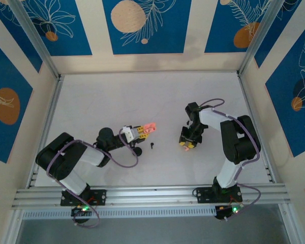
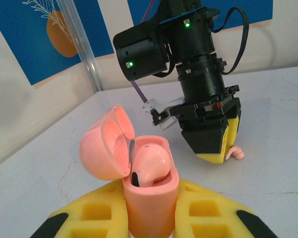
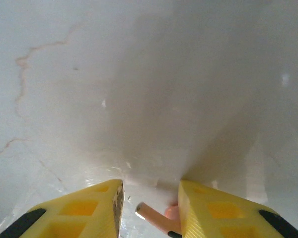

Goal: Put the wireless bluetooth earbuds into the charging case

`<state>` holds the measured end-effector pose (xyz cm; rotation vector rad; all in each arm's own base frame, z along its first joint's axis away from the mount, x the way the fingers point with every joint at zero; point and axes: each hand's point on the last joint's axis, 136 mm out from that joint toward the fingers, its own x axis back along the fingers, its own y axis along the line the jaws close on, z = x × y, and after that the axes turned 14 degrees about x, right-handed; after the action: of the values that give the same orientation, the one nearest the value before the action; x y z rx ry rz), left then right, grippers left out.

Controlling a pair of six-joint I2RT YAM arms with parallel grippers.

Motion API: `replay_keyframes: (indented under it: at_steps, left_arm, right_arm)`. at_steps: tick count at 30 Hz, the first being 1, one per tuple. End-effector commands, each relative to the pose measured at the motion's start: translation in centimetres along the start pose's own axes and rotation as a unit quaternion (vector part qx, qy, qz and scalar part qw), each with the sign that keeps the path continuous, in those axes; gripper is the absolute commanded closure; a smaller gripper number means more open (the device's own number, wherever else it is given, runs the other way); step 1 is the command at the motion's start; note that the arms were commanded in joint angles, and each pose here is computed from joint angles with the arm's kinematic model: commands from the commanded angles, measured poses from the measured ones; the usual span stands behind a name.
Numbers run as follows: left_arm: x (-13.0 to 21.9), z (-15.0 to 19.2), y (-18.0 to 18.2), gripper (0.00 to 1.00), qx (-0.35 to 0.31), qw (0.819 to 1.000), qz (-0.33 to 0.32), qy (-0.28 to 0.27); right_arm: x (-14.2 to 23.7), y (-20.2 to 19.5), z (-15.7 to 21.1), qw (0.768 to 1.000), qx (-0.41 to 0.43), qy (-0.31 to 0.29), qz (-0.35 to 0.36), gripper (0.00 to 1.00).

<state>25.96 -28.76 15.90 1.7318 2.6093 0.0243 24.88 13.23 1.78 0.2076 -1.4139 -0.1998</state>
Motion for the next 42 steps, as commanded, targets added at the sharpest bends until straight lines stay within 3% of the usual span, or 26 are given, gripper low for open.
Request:
replay_keyframes:
  at_steps: [1,10,17,23,30,42]
  left_arm:
    - [-0.2,-0.5,-0.4,0.86,-0.013,1.000,0.005,-0.012]
    - [-0.2,-0.2,-0.4,0.86,-0.010,1.000,0.007,-0.008]
    - [-0.1,-0.1,-0.6,0.86,-0.007,1.000,0.010,-0.007]
    - [-0.1,-0.2,-0.7,0.86,-0.009,1.000,0.013,-0.008]
    - [-0.2,-0.2,-0.8,0.86,-0.010,1.000,0.018,-0.009]
    - [-0.1,-0.4,-0.8,0.86,-0.012,1.000,0.016,-0.011]
  right_arm:
    - [0.1,1.4,-0.7,0.999,0.029,-0.007,-0.018,0.66]
    - [0.3,3.1,0.2,0.996,0.082,0.003,-0.022,0.70]
    - [2.9,4.8,0.5,0.994,0.107,-0.016,-0.024,0.68]
    - [5.7,2.8,2.3,1.000,0.011,-0.018,0.014,0.60]
    - [4.8,0.8,3.5,0.996,-0.090,-0.010,0.026,0.53]
    - [1.2,0.8,3.1,0.994,-0.108,0.019,-0.002,0.50]
